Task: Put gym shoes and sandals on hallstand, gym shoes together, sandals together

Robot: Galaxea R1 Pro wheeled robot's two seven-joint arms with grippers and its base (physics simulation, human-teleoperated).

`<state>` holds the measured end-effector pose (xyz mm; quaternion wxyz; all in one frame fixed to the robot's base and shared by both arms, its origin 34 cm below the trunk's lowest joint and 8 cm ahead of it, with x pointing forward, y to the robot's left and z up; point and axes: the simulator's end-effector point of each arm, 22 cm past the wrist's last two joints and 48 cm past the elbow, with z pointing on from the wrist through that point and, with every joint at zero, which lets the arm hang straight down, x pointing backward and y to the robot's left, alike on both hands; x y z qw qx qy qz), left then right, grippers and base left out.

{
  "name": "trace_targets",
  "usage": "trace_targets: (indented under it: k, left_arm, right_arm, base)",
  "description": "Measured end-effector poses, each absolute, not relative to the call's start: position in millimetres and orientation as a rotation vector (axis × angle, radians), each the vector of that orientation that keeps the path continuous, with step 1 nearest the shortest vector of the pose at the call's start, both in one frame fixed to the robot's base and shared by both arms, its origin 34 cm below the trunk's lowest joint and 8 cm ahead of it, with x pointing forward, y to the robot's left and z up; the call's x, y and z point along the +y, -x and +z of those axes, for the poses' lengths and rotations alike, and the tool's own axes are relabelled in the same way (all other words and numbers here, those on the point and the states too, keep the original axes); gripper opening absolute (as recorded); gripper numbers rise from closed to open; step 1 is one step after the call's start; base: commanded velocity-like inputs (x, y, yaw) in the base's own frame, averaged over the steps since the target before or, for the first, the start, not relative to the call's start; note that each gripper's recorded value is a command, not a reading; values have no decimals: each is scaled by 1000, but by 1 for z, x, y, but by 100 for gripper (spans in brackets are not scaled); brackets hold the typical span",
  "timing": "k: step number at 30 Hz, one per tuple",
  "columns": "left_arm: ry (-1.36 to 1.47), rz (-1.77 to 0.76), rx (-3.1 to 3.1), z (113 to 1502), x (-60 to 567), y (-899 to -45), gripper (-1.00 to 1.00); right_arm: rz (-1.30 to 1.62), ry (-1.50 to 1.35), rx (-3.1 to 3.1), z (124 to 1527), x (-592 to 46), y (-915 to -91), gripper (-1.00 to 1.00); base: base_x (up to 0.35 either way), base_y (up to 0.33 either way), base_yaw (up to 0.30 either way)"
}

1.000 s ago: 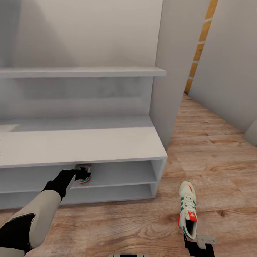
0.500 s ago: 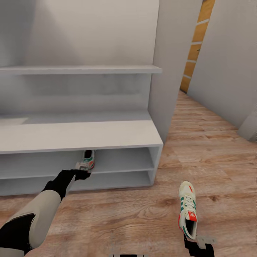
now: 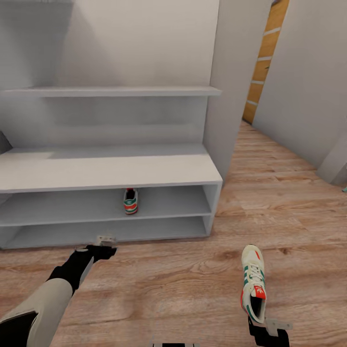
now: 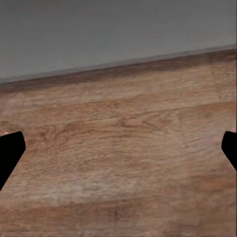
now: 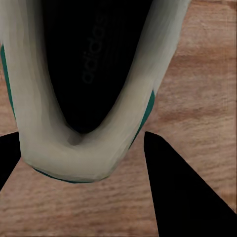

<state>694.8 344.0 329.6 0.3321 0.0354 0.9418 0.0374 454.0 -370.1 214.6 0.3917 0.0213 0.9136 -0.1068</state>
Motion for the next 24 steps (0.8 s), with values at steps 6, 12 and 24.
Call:
trace_targets:
  k: [6, 12, 24]
  left_arm:
    - [36, 82, 2456, 290, 384, -631, 100]
    - [9, 45, 2449, 258, 396, -566, 100]
    - [-79, -48, 2479, 214, 375, -457, 100]
  right_arm:
    - [-269, -55, 2320, 215, -369, -454, -100]
    - [-271, -55, 2318, 215, -370, -454, -100]
    - [-274, -54, 2315, 216, -371, -455, -100]
  base:
    - [-83, 219, 0]
    - [-5, 173, 0]
    - [0, 17, 0]
